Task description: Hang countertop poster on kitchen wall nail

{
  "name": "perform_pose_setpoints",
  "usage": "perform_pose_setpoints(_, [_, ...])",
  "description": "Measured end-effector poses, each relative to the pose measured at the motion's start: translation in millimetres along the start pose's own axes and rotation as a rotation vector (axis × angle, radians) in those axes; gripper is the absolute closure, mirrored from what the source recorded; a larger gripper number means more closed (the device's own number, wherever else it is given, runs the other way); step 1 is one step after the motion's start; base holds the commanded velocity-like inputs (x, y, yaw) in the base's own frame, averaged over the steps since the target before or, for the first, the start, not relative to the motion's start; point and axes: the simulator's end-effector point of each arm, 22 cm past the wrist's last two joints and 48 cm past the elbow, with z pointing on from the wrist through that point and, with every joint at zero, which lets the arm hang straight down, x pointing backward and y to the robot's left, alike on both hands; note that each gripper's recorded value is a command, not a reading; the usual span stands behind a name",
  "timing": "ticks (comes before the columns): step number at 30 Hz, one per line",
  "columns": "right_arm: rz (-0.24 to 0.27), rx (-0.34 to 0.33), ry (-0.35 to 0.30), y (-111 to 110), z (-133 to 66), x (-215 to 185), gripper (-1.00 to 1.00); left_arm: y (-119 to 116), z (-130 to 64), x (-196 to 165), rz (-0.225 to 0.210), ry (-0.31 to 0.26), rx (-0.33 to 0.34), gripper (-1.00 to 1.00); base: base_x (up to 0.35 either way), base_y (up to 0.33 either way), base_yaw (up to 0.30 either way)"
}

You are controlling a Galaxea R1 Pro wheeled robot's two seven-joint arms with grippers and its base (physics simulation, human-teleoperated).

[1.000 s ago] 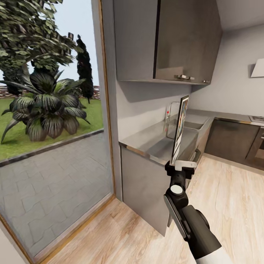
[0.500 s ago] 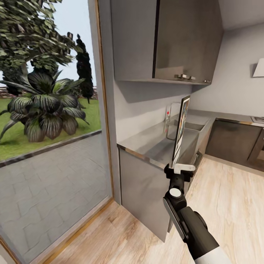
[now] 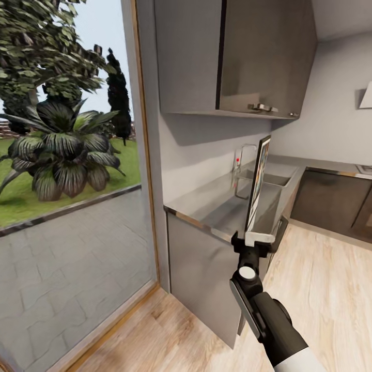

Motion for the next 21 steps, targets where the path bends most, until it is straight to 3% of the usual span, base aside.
perform_pose_setpoints(2, [0.024,-0.004,-0.004,0.6,0.1,-0.8,-1.0,0.1,-0.1,0.2,0.0,0.0,0.0,-1.0,0.188,-0.058,0.0])
perform_pose_setpoints(3, [0.068,-0.014,0.001,2.7,0.1,0.3,-1.0,0.2,-0.2,0.3,0.0,0.0,-0.001,-1.0,0.21,-0.07,0.0])
perform_pose_setpoints(5, [0.086,-0.018,0.004,3.7,0.2,1.2,-1.0,0.3,-0.1,0.1,0.0,0.0,-0.001,-1.0,0.127,-0.041,0.0])
perform_pose_setpoints(21, [0.106,-0.02,0.008,4.2,0.5,3.3,-1.0,0.8,-0.2,-0.3,0.0,-0.001,-0.003,-1.0,0.123,-0.025,0.0])
